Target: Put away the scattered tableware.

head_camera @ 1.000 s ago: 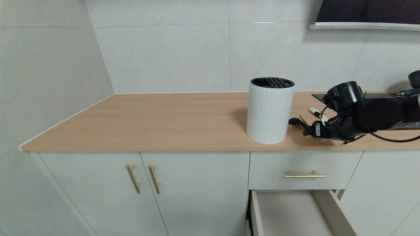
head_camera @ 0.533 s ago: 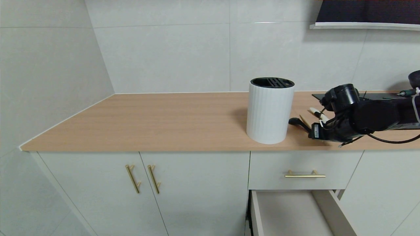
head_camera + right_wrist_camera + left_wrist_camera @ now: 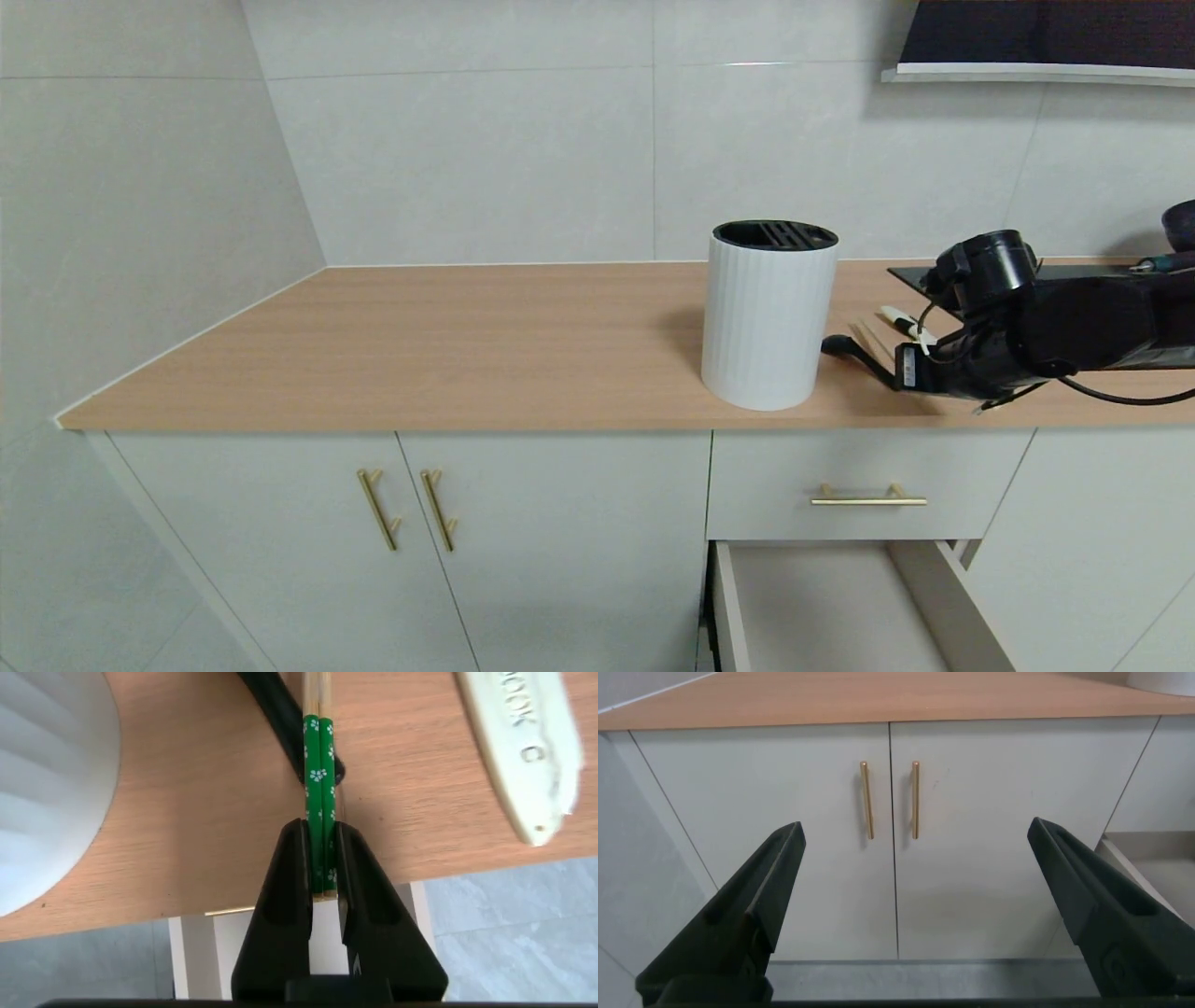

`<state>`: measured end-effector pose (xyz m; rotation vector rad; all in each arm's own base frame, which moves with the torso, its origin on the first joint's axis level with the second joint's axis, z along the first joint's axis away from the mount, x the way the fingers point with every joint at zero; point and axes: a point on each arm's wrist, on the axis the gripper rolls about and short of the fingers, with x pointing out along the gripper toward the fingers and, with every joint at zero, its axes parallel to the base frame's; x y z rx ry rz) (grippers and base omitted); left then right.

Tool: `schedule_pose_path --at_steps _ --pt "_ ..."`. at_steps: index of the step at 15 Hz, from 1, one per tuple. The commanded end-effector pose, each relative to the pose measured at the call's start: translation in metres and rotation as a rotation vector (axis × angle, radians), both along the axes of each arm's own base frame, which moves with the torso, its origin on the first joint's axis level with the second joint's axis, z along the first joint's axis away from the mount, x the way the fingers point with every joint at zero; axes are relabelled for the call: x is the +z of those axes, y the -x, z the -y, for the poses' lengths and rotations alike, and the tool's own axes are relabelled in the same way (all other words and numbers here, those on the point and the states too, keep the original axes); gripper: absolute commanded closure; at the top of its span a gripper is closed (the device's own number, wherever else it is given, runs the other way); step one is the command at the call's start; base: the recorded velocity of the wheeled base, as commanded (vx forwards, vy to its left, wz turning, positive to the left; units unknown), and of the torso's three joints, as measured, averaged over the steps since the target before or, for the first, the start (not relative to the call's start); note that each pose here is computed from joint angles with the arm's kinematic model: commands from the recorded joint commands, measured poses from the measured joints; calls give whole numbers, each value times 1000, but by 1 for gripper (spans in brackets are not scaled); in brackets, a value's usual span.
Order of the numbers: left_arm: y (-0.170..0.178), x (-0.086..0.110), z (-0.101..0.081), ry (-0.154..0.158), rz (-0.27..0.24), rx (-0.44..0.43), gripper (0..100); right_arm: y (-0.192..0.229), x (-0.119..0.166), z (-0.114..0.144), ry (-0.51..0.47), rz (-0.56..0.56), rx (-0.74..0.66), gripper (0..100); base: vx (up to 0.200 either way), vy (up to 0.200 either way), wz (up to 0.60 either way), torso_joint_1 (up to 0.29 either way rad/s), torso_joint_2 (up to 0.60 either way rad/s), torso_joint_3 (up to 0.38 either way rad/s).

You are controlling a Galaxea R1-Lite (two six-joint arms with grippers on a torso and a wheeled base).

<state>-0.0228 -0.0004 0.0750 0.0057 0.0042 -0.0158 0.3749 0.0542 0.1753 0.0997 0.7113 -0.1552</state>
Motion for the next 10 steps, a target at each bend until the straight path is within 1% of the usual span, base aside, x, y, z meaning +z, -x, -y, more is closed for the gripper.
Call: schedule_pose_path --at_steps 1,3,5,6,7,8,9,10 --pt "0 0 0 0 0 0 0 14 18 2 -7 39 0 100 0 0 0 0 0 0" --pt "0 0 0 0 0 0 0 70 55 10 -28 116 10 100 0 0 0 0 0 0" --pt "0 0 0 0 0 0 0 115 77 17 -55 179 33 100 0 0 0 0 0 0" --pt "0 0 0 0 0 0 0 134 83 19 -67 174 50 100 0 0 0 0 0 0" --pt "0 0 0 0 0 0 0 166 93 22 -101 109 106 100 0 0 0 0 0 0" --pt "0 0 0 0 0 0 0 186 102 24 -149 76 167 100 0 0 0 0 0 0" --pt "0 0 0 0 0 0 0 204 106 25 -195 49 234 100 0 0 0 0 0 0" --pt "0 0 0 0 0 0 0 217 108 26 -221 45 278 100 0 0 0 0 0 0"
